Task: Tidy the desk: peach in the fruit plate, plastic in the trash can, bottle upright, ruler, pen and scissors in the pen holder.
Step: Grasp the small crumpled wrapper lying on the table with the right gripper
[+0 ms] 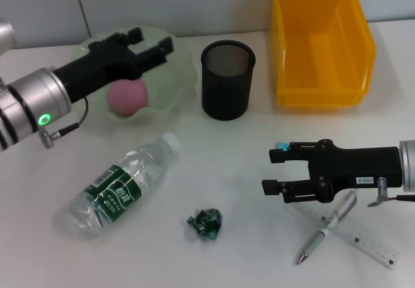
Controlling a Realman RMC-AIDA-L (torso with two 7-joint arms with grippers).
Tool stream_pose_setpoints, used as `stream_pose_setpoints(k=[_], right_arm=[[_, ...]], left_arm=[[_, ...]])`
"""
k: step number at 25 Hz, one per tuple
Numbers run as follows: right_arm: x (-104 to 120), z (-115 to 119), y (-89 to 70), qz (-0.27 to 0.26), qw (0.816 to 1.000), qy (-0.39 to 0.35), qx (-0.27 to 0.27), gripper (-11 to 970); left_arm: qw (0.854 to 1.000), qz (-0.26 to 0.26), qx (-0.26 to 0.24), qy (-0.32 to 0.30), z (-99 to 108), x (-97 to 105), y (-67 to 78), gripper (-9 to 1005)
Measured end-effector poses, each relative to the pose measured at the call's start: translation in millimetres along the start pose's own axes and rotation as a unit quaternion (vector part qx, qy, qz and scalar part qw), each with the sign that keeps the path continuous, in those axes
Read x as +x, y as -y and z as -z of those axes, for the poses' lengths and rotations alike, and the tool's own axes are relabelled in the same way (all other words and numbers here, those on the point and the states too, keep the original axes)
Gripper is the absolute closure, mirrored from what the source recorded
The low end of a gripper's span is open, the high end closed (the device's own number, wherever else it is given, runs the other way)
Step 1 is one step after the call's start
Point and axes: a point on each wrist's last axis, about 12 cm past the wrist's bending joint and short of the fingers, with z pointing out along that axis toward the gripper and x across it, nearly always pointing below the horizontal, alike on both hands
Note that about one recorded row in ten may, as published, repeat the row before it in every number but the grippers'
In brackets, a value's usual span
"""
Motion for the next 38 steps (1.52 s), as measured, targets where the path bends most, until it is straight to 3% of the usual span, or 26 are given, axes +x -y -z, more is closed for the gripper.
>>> stream_pose_setpoints(k=[3, 5, 6, 11, 12, 14, 15, 24, 29, 30, 38], right_arm=[[-0.5, 2.5, 0.6, -0.003, 1.0, 0.001, 0.001, 212], [-1.2, 5.1, 1.8, -0.006, 1.0, 0.0, 0.004, 213], [-1.2, 5.1, 1.8, -0.006, 1.0, 0.0, 0.004, 213], [-3.4, 11.5, 5.0, -0.009, 1.0, -0.002, 0.009, 213], [-5.4, 13.2, 6.0, -0.008, 1.0, -0.001, 0.009, 213], [-6.9, 14.0, 6.6, -0.008, 1.0, -0.001, 0.009, 213], [-10.1, 15.7, 7.7, -0.008, 1.0, -0.002, 0.01, 213], [-24.7, 22.6, 9.1, -0.014, 1.0, -0.022, 0.004, 213], [-57.1, 27.0, 7.0, -0.031, 0.996, -0.078, -0.011, 213], [-73.7, 28.0, 6.0, -0.031, 0.994, -0.107, -0.004, 213], [-122.6, 22.6, 3.1, -0.028, 0.984, -0.175, 0.028, 213]], left_arm=[[1.0, 0.004, 0.028, 0.0, 4.0, -1.8, 5.6, 206], [0.994, 0.013, 0.107, -0.008, 16.0, -5.0, 23.0, 207], [0.992, 0.015, 0.122, -0.012, 18.6, -5.1, 26.6, 207], [0.991, 0.016, 0.133, -0.015, 20.2, -5.0, 29.0, 208], [0.979, 0.013, 0.198, -0.053, 29.4, 3.3, 45.2, 208], [0.973, 0.008, 0.216, -0.083, 30.8, 11.8, 50.4, 209], [0.965, 0.0, 0.23, -0.129, 32.3, 23.7, 54.8, 209], [0.961, -0.025, 0.231, -0.149, 38.3, 33.7, 54.9, 211], [0.962, -0.034, 0.228, -0.148, 40.1, 37.6, 55.2, 212], [0.962, -0.034, 0.228, -0.148, 40.4, 38.0, 55.2, 212], [0.962, -0.04, 0.228, -0.146, 42.5, 39.3, 55.2, 211]])
